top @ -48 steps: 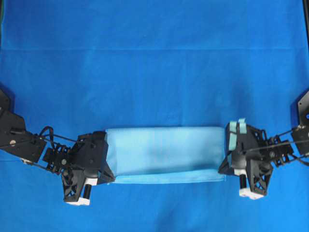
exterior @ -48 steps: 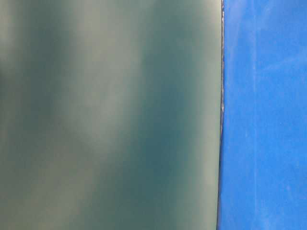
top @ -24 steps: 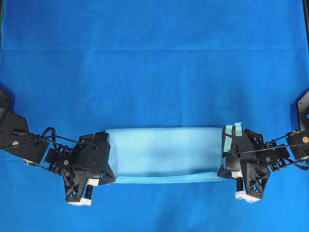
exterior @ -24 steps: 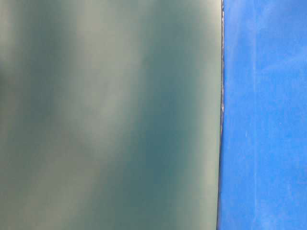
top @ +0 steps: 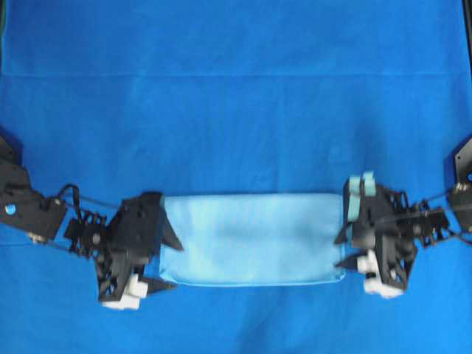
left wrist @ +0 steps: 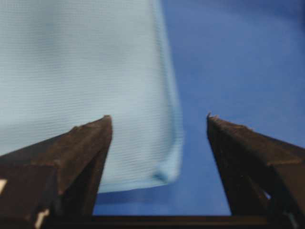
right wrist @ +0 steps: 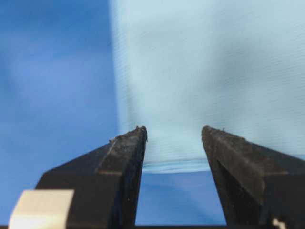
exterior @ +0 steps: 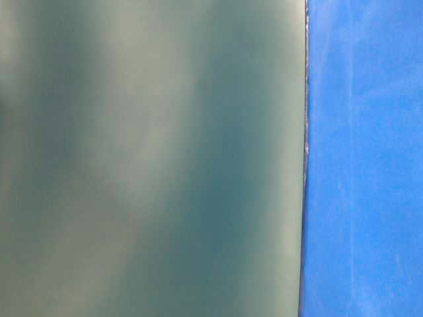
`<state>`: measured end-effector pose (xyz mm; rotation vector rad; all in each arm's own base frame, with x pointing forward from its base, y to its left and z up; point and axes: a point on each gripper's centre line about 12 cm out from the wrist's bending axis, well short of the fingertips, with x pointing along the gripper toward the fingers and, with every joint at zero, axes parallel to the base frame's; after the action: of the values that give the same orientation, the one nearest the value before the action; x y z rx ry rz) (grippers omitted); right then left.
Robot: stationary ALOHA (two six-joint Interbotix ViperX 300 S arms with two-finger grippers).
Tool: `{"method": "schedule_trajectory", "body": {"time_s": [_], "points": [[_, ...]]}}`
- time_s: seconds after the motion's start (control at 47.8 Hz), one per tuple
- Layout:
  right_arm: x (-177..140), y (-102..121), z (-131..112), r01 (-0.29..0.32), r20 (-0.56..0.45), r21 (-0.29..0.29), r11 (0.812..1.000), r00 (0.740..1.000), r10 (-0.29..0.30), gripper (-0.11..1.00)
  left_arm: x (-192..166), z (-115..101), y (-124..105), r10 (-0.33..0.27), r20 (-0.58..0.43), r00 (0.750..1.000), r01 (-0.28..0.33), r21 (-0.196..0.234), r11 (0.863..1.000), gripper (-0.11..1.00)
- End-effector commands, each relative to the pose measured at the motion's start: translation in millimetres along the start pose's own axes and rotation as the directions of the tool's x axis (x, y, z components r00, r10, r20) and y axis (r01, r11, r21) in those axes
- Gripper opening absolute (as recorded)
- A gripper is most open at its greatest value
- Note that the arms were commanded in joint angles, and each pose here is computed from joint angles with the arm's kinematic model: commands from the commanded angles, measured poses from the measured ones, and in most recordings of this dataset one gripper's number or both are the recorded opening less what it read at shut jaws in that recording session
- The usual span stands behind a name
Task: Fold the light blue towel.
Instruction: 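Release the corners and reposition both grippers at the folded strip's ends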
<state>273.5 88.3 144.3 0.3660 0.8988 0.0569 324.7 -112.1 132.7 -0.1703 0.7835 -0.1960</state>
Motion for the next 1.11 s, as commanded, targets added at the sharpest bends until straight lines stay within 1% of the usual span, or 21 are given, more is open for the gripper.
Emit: {"method": "schedule_trajectory", "body": {"time_s": [0.0, 0.042, 0.125, 0.272, 0.376, 0.502, 0.69, 0.795, 0.941, 1.025, 1.088], "points": [[-8, -16, 11, 0.035, 0.036, 0.018, 0.999, 0.999, -0.035, 0.55, -8, 9, 13, 0.025, 0.03, 0.999, -0.024, -0.027, 0.999, 0.7], [-8, -29, 13, 0.071, 0.034, 0.039, 0.997, 0.997, -0.072, 0.55, -9, 9, 21, 0.042, 0.032, 0.999, -0.041, -0.042, 0.998, 0.71], [-8, -47, 16, 0.121, 0.026, 0.068, 0.99, 0.992, -0.123, 0.55, -9, 8, 35, 0.074, 0.024, 0.997, -0.073, -0.066, 0.995, 0.7], [-3, -62, 18, 0.166, 0.012, 0.061, 0.984, 0.986, -0.167, 0.56, -4, 0, 54, 0.117, -0.009, 0.993, -0.117, -0.1, 0.988, 0.71], [4, -68, 16, 0.187, -0.009, 0.055, 0.981, 0.982, -0.186, 0.56, 0, -4, 65, 0.141, -0.029, 0.99, -0.144, -0.118, 0.983, 0.71], [12, -72, 12, 0.201, -0.04, 0.054, 0.978, 0.979, -0.199, 0.56, 5, -9, 72, 0.155, -0.051, 0.987, -0.16, -0.126, 0.979, 0.7], [20, -82, 7, 0.22, -0.06, 0.07, 0.973, 0.975, -0.216, 0.56, 11, -19, 81, 0.174, -0.088, 0.981, -0.185, -0.125, 0.975, 0.7], [22, -83, 6, 0.22, -0.059, 0.072, 0.973, 0.975, -0.216, 0.56, 13, -23, 84, 0.179, -0.105, 0.978, -0.191, -0.122, 0.974, 0.7], [22, -83, 7, 0.219, -0.058, 0.073, 0.973, 0.975, -0.215, 0.55, 13, -25, 84, 0.18, -0.114, 0.977, -0.193, -0.121, 0.974, 0.65], [22, -82, 7, 0.217, -0.058, 0.067, 0.974, 0.975, -0.213, 0.55, 13, -26, 84, 0.18, -0.126, 0.976, -0.195, -0.121, 0.973, 0.54], [23, -79, 6, 0.212, -0.061, 0.059, 0.975, 0.976, -0.209, 0.53, 13, -28, 83, 0.18, -0.143, 0.973, -0.197, -0.119, 0.973, 0.4]]}}
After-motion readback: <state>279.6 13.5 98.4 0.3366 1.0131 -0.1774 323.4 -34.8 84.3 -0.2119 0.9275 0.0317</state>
